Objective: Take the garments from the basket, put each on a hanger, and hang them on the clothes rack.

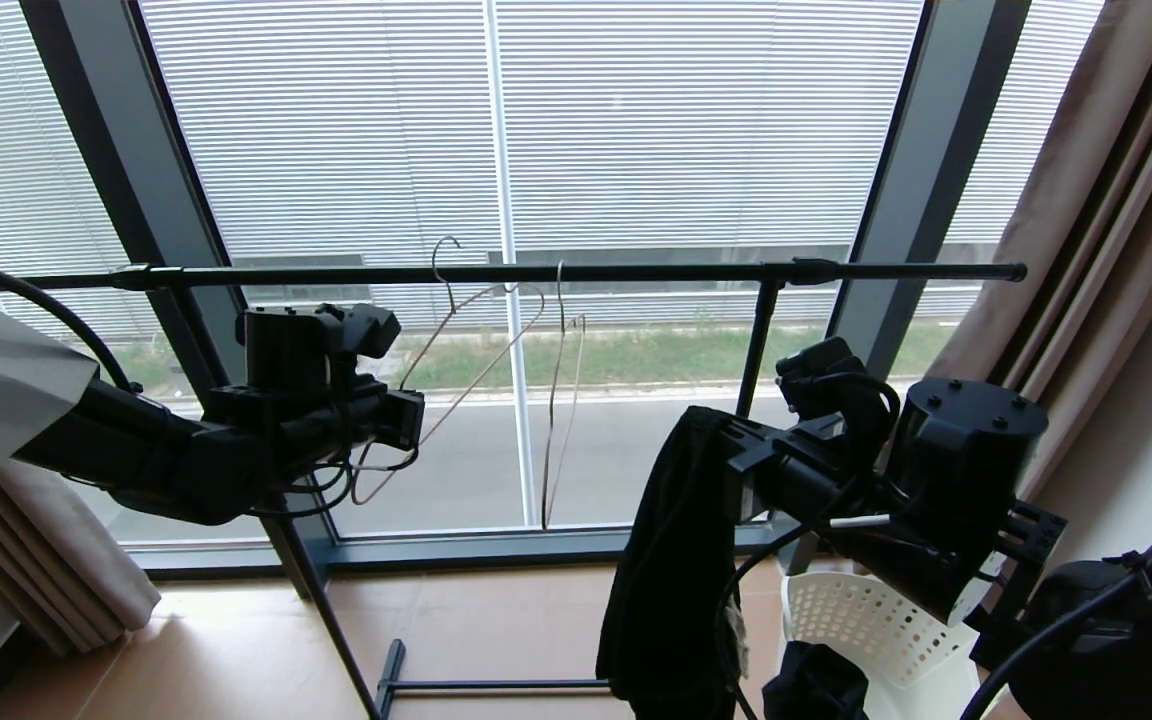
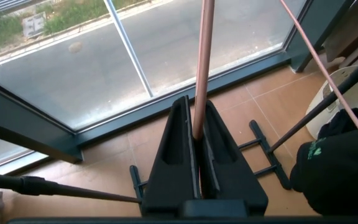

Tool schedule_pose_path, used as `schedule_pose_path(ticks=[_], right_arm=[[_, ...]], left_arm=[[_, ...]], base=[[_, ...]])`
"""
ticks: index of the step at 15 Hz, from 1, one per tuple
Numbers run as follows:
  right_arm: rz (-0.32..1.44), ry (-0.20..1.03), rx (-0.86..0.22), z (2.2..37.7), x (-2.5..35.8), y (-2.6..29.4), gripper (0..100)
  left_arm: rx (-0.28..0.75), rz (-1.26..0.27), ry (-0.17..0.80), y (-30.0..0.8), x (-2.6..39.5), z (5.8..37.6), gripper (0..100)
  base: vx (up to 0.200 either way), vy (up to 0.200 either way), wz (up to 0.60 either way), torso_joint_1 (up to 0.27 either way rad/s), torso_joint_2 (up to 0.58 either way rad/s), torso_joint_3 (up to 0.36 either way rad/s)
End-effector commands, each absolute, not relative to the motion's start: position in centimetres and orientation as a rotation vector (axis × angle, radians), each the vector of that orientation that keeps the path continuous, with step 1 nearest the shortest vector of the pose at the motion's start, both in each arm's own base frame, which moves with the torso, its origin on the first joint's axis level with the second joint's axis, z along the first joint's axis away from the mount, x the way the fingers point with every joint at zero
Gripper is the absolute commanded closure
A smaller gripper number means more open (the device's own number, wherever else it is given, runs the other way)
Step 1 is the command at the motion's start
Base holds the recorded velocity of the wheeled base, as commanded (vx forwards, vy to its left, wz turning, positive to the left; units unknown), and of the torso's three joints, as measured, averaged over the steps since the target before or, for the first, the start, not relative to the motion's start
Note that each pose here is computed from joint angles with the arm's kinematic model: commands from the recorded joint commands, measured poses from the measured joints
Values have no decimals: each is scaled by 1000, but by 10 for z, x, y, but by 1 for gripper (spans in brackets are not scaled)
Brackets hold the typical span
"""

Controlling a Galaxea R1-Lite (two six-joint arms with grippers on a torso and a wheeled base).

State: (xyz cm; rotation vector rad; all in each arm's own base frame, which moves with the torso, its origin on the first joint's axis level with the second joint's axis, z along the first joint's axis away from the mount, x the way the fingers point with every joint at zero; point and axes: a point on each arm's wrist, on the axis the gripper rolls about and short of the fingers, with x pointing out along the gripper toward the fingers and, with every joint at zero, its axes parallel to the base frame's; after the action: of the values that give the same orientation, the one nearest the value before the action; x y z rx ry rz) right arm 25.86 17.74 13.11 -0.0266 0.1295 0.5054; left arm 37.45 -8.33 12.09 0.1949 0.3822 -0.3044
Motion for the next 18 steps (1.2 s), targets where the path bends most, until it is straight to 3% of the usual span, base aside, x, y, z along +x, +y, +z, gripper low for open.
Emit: schedule_pose_path(ticks=[1,8,12,18], right_arm=[[506,132,-27,130,258,177,100],[507,133,-30,131,257,177,100],[506,134,-31,130,257,176,100],[502,151,-38,126,256,175,100]], left_arm=[[195,-304,380,-81,363,124,100],[187,-306,326,-64,288,134,100],[187,-309,331,-53,236,116,100],[148,-366,269,-46,211,97,100]], base=[[0,0,0,0,0,0],[0,0,0,0,0,0],[0,0,0,0,0,0],[0,0,0,0,0,0]])
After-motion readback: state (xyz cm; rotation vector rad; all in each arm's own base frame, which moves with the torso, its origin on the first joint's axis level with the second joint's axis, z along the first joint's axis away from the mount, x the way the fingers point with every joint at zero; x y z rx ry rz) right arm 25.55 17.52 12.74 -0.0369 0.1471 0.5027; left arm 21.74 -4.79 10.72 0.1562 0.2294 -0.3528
